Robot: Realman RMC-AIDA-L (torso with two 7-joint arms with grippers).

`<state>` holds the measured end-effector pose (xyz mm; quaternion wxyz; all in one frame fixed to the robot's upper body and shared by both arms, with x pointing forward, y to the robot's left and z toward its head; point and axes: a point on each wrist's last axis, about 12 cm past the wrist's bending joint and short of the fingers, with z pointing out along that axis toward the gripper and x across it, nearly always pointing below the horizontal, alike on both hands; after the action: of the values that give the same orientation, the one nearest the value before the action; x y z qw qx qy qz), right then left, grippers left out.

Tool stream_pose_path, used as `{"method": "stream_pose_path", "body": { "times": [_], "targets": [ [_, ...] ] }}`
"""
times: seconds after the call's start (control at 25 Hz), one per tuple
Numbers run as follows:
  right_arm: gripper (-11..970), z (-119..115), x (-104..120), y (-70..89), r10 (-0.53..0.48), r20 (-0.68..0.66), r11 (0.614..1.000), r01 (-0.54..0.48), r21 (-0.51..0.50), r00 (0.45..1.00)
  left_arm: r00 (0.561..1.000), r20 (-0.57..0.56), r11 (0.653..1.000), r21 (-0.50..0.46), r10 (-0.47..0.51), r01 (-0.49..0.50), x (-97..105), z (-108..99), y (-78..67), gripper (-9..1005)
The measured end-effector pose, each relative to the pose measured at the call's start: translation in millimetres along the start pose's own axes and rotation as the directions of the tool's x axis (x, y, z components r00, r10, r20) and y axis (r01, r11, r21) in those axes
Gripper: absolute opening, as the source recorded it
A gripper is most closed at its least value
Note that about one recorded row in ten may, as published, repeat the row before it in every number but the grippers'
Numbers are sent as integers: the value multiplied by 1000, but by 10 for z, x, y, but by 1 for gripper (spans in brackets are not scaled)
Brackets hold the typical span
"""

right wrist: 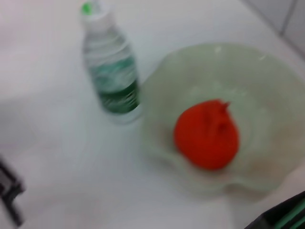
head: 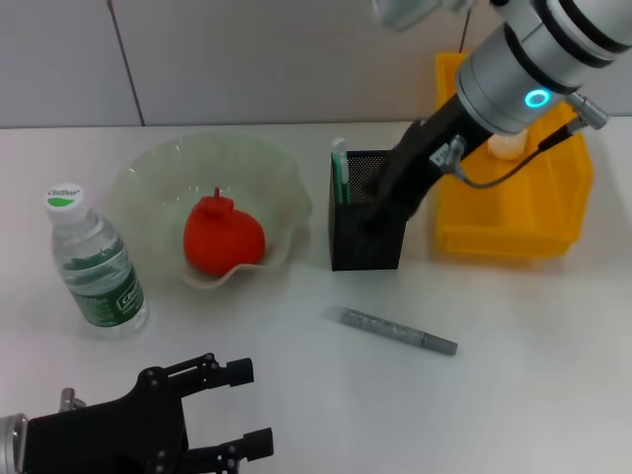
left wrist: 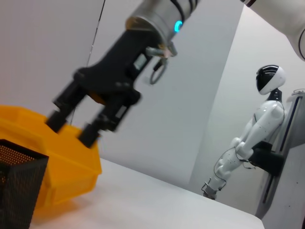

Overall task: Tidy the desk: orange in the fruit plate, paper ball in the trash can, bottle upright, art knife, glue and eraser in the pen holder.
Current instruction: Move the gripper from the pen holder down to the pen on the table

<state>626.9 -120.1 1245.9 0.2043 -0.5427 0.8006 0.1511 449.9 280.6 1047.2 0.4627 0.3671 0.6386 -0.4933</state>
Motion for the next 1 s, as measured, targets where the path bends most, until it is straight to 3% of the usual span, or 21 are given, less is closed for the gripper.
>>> {"method": "stream_pose_path", "body": {
  "times": [0.12,0.2,0.6,1.0],
  "targets": [
    [634,54,19,22,-21,-38,1000,20,-14,999,1000,9,1000,-7,-2,2,-4,-2,3,802],
    [627,206,56,27,-37,-112,999,35,-22,993,1000,10,1000,-7,-3,3,-2,-1,2,802],
    [594,662,182,23,-69,-216,997,64,-33,974,1000,0,1000,-18,-2,2,35,1,-7,802],
    [561,886,277,61,-106,-265,994,101,-32,958,1000,0,1000,-22,-5,5,48,-2,-16,802]
  ]
}}
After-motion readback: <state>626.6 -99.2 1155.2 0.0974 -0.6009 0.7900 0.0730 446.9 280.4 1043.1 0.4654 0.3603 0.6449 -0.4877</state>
